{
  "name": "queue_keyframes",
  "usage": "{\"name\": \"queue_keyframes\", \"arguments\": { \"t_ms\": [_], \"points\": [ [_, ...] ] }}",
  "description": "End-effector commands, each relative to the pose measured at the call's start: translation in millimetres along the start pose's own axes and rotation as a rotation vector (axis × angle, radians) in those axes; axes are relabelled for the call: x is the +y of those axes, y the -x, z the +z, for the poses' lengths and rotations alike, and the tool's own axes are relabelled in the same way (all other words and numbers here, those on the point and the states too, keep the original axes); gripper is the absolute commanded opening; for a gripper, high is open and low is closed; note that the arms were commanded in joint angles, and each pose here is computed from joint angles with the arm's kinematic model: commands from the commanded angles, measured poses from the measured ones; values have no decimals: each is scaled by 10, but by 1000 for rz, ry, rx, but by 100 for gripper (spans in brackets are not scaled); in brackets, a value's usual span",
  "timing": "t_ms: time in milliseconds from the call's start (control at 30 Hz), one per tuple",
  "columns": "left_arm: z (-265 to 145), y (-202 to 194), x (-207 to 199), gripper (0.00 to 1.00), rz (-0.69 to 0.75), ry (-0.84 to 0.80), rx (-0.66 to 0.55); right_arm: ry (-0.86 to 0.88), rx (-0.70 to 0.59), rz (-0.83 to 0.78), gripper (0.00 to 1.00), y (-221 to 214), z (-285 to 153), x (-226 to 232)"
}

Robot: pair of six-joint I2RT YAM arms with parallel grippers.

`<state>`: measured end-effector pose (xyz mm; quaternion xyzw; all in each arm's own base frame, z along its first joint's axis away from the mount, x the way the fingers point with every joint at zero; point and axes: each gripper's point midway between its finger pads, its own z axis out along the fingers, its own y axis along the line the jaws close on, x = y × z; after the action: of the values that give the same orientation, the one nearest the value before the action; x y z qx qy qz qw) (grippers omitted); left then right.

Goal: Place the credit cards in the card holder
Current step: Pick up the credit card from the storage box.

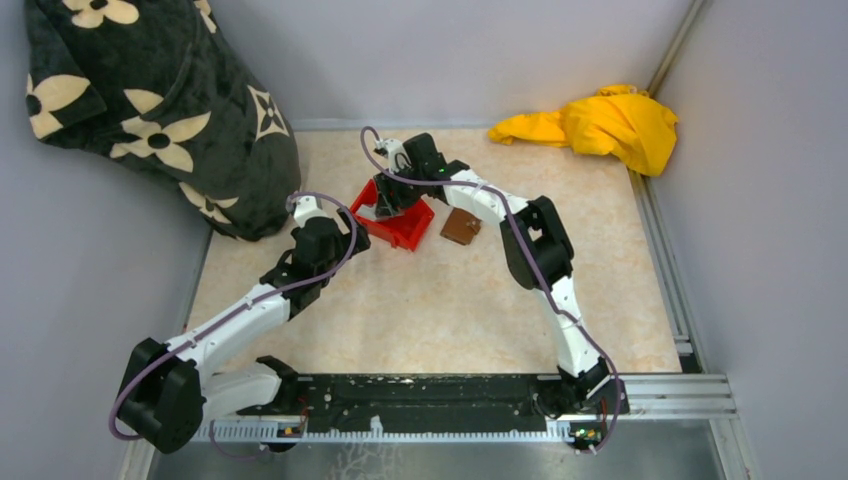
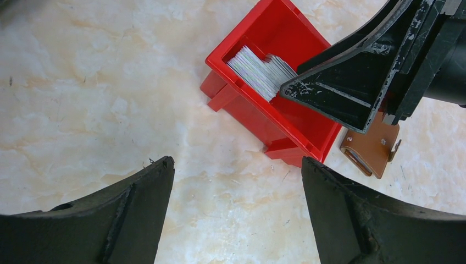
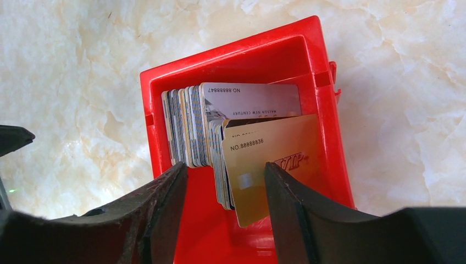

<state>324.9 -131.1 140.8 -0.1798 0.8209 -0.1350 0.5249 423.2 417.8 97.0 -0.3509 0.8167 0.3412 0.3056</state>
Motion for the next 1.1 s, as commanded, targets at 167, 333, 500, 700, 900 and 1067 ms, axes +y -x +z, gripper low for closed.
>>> {"name": "queue_keyframes", "arguments": {
  "t_ms": [167, 333, 500, 700, 900, 1067],
  "points": [
    [-22, -1, -1, 91, -15, -12, 2, 34, -38, -8, 46, 153, -18, 44],
    [-23, 1, -11, 91, -19, -16, 4, 36, -34, -5, 33, 148, -27, 61],
    [-24, 9, -17, 91, -21, -17, 3, 30, -43, -9, 20, 195, -63, 79],
    [-28, 19, -36, 91, -23, -21, 4, 28, -57, -22, 18, 271, -115, 150],
    [-34, 38, -47, 91, -24, -24, 1, 23, -75, -35, 14, 371, -187, 210],
    [-37, 36, -51, 91, -27, -27, 2, 15, -85, -42, 11, 430, -243, 237]
  ]
}}
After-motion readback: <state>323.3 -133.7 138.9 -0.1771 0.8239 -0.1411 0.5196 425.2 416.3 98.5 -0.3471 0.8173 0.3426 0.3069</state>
